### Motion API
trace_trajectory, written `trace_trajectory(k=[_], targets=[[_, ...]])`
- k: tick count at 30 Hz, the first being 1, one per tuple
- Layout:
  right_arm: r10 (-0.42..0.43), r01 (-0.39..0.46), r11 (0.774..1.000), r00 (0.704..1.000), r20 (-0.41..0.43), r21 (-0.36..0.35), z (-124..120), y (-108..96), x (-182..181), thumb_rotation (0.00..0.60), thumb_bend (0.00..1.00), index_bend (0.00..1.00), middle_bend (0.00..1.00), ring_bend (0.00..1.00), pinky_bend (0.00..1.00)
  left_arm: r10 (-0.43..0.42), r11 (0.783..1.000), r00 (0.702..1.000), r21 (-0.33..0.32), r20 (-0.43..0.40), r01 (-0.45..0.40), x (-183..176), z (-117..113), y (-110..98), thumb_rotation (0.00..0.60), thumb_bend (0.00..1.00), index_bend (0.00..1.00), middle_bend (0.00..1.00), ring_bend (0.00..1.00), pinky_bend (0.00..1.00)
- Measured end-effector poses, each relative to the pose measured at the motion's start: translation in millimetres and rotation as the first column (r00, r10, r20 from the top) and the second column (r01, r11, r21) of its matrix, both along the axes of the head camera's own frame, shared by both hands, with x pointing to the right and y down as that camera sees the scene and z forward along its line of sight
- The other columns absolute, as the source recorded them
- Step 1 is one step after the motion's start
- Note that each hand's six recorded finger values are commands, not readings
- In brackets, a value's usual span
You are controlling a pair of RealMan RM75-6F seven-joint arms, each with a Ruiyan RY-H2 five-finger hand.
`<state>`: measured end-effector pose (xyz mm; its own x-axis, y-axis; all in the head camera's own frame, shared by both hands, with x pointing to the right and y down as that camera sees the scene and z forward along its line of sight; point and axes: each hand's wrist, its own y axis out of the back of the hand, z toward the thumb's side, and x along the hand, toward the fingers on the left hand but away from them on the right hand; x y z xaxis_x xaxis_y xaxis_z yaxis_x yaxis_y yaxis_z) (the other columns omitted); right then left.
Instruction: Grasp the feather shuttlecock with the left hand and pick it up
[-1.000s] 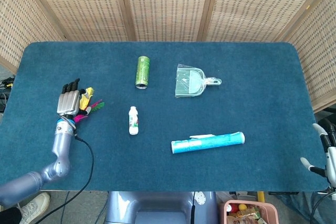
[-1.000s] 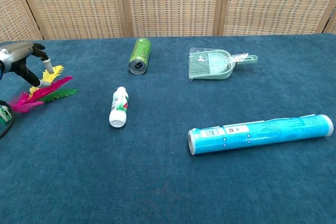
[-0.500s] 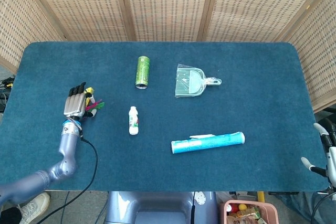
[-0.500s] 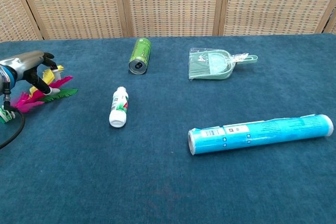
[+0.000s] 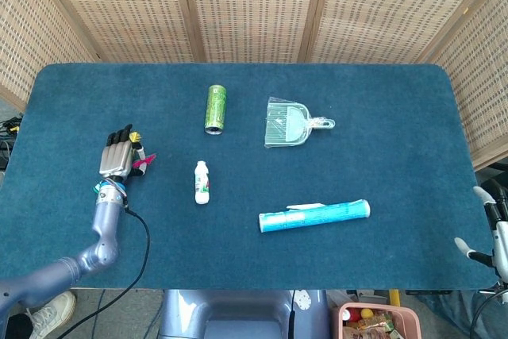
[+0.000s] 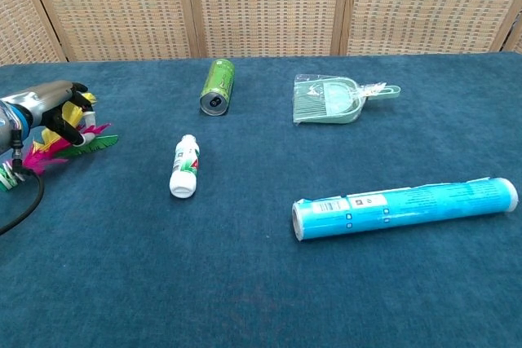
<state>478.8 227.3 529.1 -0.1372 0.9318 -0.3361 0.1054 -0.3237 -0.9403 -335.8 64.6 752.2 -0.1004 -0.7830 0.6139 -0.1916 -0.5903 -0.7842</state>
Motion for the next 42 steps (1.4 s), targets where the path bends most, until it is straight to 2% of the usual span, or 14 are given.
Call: trace_trajectory(k=[4, 8, 14, 18, 23, 28, 38, 42], targets=[[0.001, -0.001, 1.0, 1.0, 0.001, -0.001, 0, 0, -1, 0.6, 0.0, 0.0, 0.0, 0.0, 0.0, -0.002, 1.0, 1.0, 0.016, -0.017, 0.002, 1, -5, -1, 0.6, 0.44, 0.68, 0.0, 0.0, 0.0], [-0.002, 0.002, 1.0, 1.0, 0.005, -0.001, -1, 0, -2, 0.6, 0.0, 0.0, 0.0, 0.0, 0.0, 0.004, 0.998, 0.999, 0.061, -0.048, -0.001, 5, -19, -5, 0.6, 0.45, 0.68, 0.0, 0.0, 0.0], [-0.008, 0.007, 1.0, 1.0, 0.011, 0.008, -3, 1, -4, 0.6, 0.0, 0.0, 0.0, 0.0, 0.0, -0.007, 0.992, 0.988, 0.122, -0.157, 0.027, 11, -48, -7, 0.6, 0.46, 0.69, 0.0, 0.0, 0.0], [-0.007, 0.007, 1.0, 1.0, 0.015, 0.007, -4, 1, -4, 0.6, 0.0, 0.0, 0.0, 0.0, 0.0, -0.037, 0.983, 0.958, 0.161, -0.285, 0.087, 8, -74, -4, 0.6, 0.46, 0.69, 0.0, 0.0, 0.0], [-0.007, 0.007, 1.0, 1.0, 0.017, 0.001, -2, 1, -3, 0.6, 0.0, 0.0, 0.0, 0.0, 0.0, -0.071, 0.968, 0.91, 0.193, -0.408, 0.162, -2, -90, -1, 0.6, 0.46, 0.69, 0.0, 0.0, 0.0], [0.001, -0.001, 1.0, 1.0, 0.014, -0.005, 0, 0, -1, 0.6, 0.0, 0.0, 0.0, 0.0, 0.0, -0.108, 0.95, 0.869, 0.207, -0.483, 0.233, -12, -87, 2, 0.6, 0.46, 0.69, 0.0, 0.0, 0.0], [0.015, -0.014, 1.0, 1.0, 0.018, -0.013, 3, -1, 3, 0.6, 0.0, 0.0, 0.0, 0.0, 0.0, -0.083, 0.963, 0.873, 0.186, -0.48, 0.194, -4, -62, 16, 0.6, 0.46, 0.68, 0.0, 0.0, 0.0], [0.015, -0.015, 1.0, 1.0, 0.021, -0.006, 1, -1, 3, 0.6, 0.0, 0.0, 0.0, 0.0, 0.0, -0.095, 0.963, 0.872, 0.179, -0.481, 0.204, -8, -59, 21, 0.6, 0.46, 0.57, 0.0, 0.0, 0.0]])
